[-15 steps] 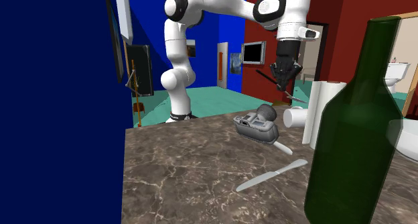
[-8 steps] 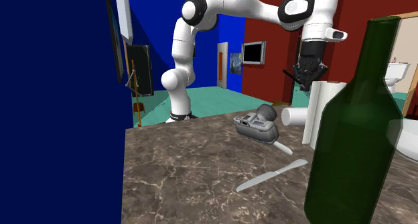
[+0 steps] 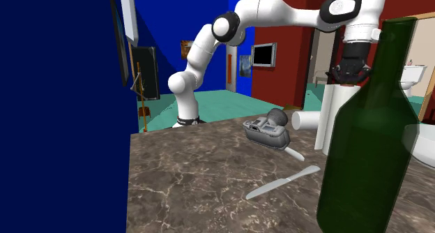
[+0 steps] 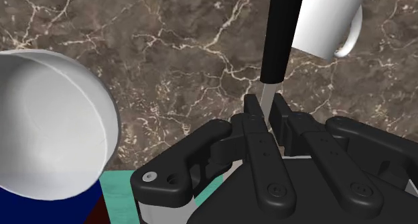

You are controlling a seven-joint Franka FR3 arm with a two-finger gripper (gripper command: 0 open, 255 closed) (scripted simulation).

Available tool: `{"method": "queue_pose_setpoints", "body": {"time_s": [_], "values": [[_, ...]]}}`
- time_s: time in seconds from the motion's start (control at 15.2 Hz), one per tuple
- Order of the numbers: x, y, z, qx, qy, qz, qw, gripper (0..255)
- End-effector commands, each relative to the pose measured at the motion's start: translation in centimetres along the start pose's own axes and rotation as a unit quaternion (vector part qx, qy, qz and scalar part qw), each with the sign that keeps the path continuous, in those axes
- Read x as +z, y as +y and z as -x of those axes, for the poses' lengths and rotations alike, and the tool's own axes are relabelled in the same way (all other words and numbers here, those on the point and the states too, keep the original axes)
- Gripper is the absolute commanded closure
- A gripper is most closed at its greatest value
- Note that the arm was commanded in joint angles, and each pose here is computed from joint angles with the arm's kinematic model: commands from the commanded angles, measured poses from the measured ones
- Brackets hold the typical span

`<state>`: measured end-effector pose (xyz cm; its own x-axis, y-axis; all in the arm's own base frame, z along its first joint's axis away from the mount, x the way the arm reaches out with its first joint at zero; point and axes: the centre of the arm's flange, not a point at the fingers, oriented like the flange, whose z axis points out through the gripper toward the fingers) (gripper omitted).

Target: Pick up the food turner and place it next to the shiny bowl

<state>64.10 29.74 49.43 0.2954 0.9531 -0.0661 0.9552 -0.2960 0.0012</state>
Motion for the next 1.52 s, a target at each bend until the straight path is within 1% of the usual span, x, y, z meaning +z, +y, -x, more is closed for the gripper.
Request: {"method": "queue_pose_setpoints", "body": {"time_s": [0.0,0.07,1.45], "values": [[-0.1,1.3,-2.3,0.0,0.0,0.0,1.0,255],[-0.2,2.0,-3.9,0.0,0.0,0.0,1.0,255],[10.8,2.0,-4.7,0.0,0.0,0.0,1.0,255]]}}
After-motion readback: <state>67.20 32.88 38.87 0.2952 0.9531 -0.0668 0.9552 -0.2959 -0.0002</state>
